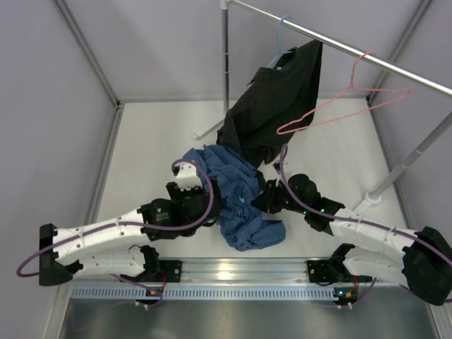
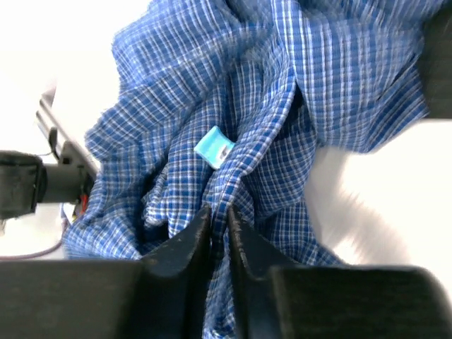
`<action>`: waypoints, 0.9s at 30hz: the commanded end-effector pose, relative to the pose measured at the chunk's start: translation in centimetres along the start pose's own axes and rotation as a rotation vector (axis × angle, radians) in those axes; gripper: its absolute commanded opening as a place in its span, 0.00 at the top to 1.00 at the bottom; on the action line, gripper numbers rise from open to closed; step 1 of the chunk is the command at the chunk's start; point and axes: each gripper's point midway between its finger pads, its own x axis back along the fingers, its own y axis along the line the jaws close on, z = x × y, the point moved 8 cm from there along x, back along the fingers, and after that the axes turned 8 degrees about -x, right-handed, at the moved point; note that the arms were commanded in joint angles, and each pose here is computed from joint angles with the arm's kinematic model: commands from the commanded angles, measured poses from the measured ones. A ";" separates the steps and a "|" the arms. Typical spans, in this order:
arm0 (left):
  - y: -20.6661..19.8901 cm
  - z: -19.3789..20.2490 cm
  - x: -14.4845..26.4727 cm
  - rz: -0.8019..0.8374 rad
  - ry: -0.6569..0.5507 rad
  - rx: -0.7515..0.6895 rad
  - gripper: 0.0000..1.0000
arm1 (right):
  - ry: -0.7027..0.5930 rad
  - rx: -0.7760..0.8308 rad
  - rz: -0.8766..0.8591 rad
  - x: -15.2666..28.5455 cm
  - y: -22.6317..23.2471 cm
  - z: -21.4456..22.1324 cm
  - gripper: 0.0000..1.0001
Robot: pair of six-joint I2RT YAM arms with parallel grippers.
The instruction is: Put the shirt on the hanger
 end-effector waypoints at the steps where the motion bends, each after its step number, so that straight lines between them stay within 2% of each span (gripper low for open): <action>1: -0.2 -2.2 -1.6 0.038 0.029 -0.030 0.02 | -0.169 0.151 -0.023 1.6 3.0 -3.5 0.88; 2: -0.3 -2.8 -1.8 0.058 0.041 -0.014 0.02 | -0.218 0.194 -0.051 2.6 5.0 -5.2 1.00; 3: -0.5 -3.4 -1.7 0.077 0.026 -0.012 0.02 | -0.224 0.267 -0.017 3.3 5.3 -5.9 1.00; 5: -0.8 -4.8 -1.2 0.104 -0.007 -0.003 0.02 | -0.275 0.347 -0.053 5.6 8.6 -8.5 1.00; 6: -0.9 -5.5 -0.9 0.115 -0.024 0.009 0.02 | -0.258 0.407 -0.035 6.4 9.1 -8.9 1.00; 7: -0.7 -6.5 -0.2 0.131 -0.049 0.034 0.02 | -0.310 0.447 -0.086 8.3 12.1 -10.7 1.00; 11: 0.4 -10.3 1.9 0.139 -0.161 0.083 0.02 | -0.341 0.565 -0.173 12.5 18.1 -13.6 1.00; 12: 0.9 -11.7 2.6 0.125 -0.205 0.096 0.02 | -0.327 0.611 -0.224 13.4 19.6 -13.9 1.00; 13: 1.2 -12.5 3.1 0.117 -0.231 0.108 0.02 | -0.369 0.644 -0.300 15.8 22.5 -14.9 1.00; 14: 2.1 -13.6 3.8 0.098 -0.271 0.121 0.02 | -0.330 0.673 -0.290 15.7 23.0 -14.9 1.00; 16: 3.0 -16.0 5.5 0.106 -0.330 0.169 0.02 | -0.376 0.714 -0.374 18.8 26.7 -16.1 1.00; 18: 4.1 -17.9 7.2 0.123 -0.378 0.177 0.02 | -0.364 0.749 -0.389 20.6 28.0 -16.3 1.00; 19: 4.5 -19.4 8.5 0.155 -0.404 0.199 0.02 | -0.405 0.755 -0.439 22.8 29.8 -17.0 1.00; 22: 5.3 -20.8 10.1 0.214 -0.443 0.155 0.02 | -0.446 0.762 -0.479 26.3 30.9 -17.5 1.00; 25: 5.4 -21.1 10.9 0.287 -0.472 0.095 0.02 | -0.491 0.742 -0.478 28.0 30.6 -17.6 1.00; 27: 5.0 -20.2 10.4 0.330 -0.465 0.046 0.02 | -0.455 0.725 -0.368 25.6 29.2 -17.3 1.00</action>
